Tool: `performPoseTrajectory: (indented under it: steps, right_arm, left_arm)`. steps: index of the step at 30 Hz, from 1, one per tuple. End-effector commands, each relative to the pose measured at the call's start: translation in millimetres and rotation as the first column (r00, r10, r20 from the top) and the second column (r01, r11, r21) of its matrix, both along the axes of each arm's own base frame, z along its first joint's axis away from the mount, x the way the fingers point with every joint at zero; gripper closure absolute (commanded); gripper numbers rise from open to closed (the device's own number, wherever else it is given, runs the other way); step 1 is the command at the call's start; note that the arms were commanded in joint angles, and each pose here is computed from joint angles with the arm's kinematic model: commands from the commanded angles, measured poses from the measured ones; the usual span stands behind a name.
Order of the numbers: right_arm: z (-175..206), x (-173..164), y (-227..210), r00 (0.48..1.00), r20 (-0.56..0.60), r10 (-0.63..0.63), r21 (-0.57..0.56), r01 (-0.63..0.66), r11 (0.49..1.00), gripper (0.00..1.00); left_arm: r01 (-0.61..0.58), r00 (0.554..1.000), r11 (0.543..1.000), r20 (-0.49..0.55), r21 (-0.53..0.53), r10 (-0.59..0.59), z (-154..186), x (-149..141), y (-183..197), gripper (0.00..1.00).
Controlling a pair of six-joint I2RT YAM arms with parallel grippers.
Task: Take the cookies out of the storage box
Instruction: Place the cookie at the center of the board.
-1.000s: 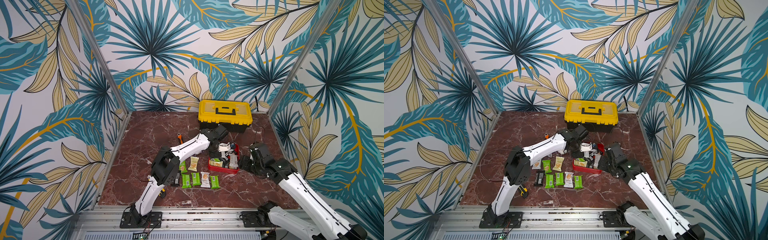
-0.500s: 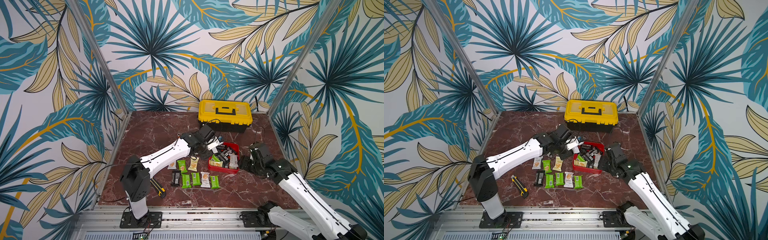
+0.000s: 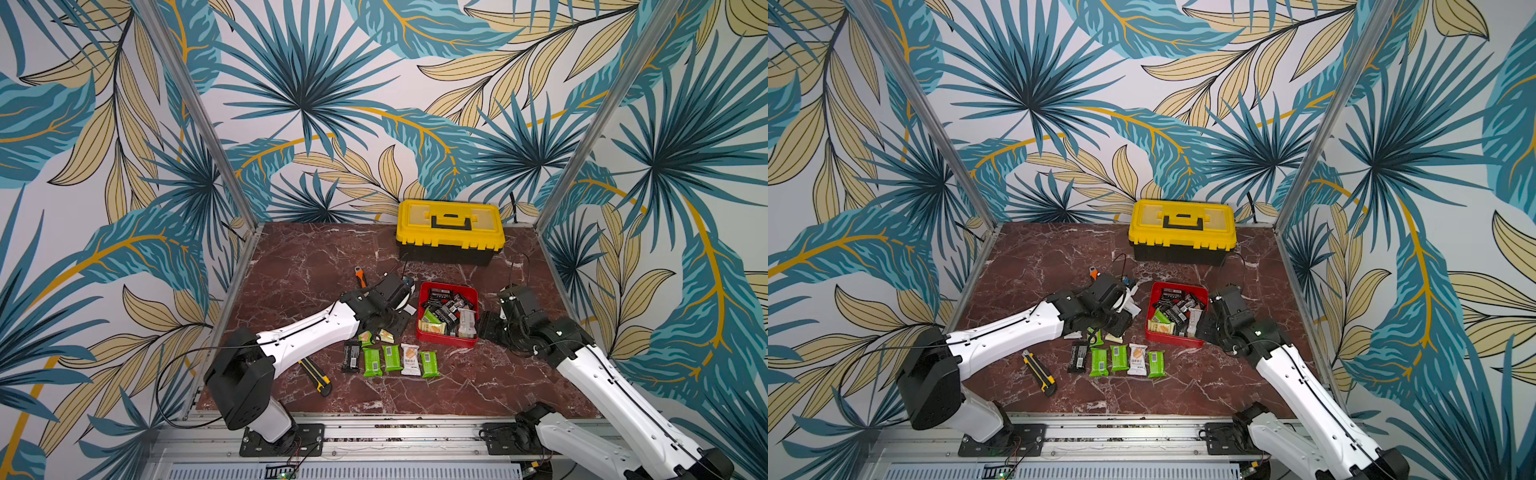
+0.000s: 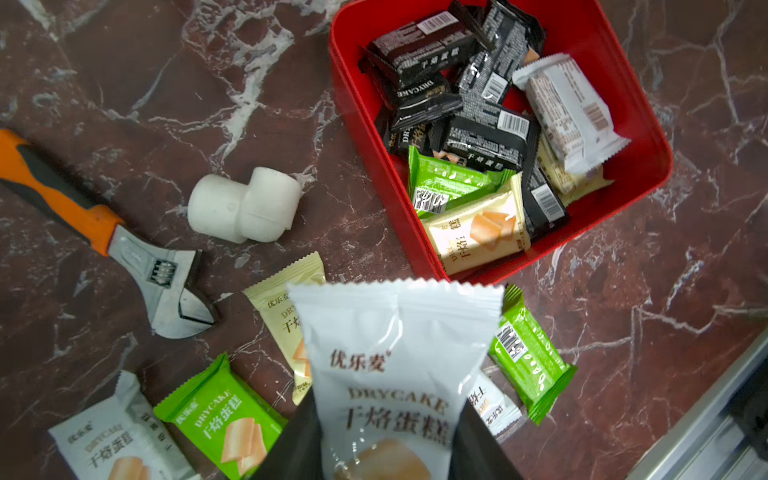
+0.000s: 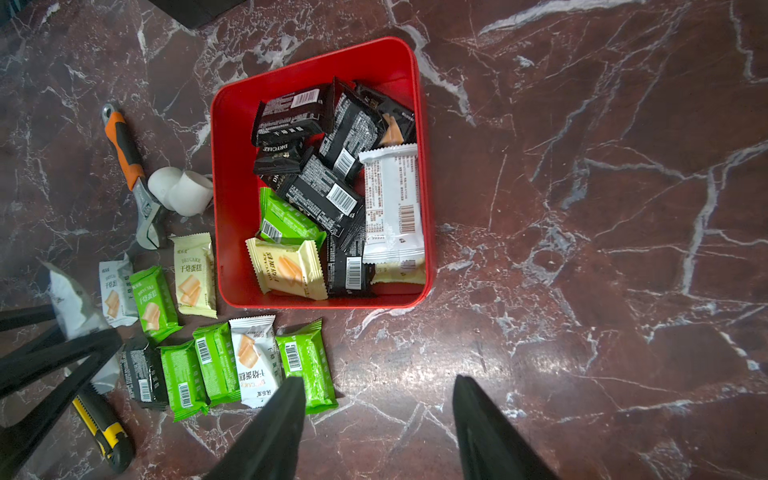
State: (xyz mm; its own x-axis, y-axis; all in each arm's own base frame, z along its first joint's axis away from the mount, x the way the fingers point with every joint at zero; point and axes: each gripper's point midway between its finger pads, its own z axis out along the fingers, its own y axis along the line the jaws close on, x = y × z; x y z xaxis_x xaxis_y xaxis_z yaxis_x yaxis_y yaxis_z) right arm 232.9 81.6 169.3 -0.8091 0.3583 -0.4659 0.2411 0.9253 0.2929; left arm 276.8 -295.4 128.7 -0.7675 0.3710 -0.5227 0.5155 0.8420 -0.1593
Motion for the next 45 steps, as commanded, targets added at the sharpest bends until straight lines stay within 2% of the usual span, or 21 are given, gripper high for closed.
performPoseTrajectory:
  steps: [1, 7, 18, 24, 28, 31, 36, 41, 45]
  right_arm:
    - [-6.4, -4.8, -2.2, 1.000, -0.016, -0.005, 0.001, 0.005, 1.000, 0.38]
    - [-5.8, -4.8, -1.6, 1.000, -0.015, 0.000, 0.001, 0.000, 1.000, 0.38]
    - [-7.8, -5.8, -1.3, 1.000, -0.022, 0.001, 0.003, -0.001, 1.000, 0.38]
    - [-7.5, -6.0, -1.4, 1.000, -0.021, -0.001, 0.005, 0.001, 1.000, 0.38]
    - [-6.6, -6.2, -0.8, 1.000, -0.017, 0.004, 0.007, -0.003, 1.000, 0.38]
    - [-5.4, -5.6, -0.2, 1.000, -0.016, 0.007, 0.008, -0.007, 1.000, 0.38]
    - [-2.8, -0.3, 5.2, 0.999, -0.024, 0.048, -0.001, -0.048, 0.999, 0.38]
    - [-3.0, 10.6, 24.7, 0.979, -0.065, 0.193, -0.009, -0.194, 0.981, 0.39]
    - [-9.2, 26.3, 44.3, 0.942, -0.100, 0.321, -0.028, -0.326, 0.945, 0.38]
  left_arm:
    - [-0.136, 0.985, 0.991, -0.105, -0.002, 0.135, -13.4, 2.8, -4.0, 0.71]
    - [-0.228, 0.959, 0.973, -0.167, 0.028, 0.229, -34.7, 3.8, -9.0, 0.71]
    - [-0.257, 0.949, 0.967, -0.189, 0.004, 0.253, -61.4, 16.2, -29.3, 0.66]
    - [-0.267, 0.944, 0.964, -0.199, 0.005, 0.263, -74.0, 20.6, -34.2, 0.59]
    - [-0.283, 0.942, 0.959, -0.186, 0.002, 0.279, -72.6, 23.3, -33.0, 0.49]
    - [-0.291, 0.944, 0.957, -0.170, -0.017, 0.284, -65.2, 25.3, -33.0, 0.43]
    - [-0.299, 0.949, 0.949, -0.130, -0.095, 0.286, -38.3, 28.9, -34.9, 0.41]
    - [-0.316, 0.946, 0.904, -0.016, -0.288, 0.325, 15.9, 37.4, -31.0, 0.42]
    - [-0.250, 0.947, 0.846, 0.064, -0.471, 0.315, 52.7, 37.1, -33.1, 0.42]
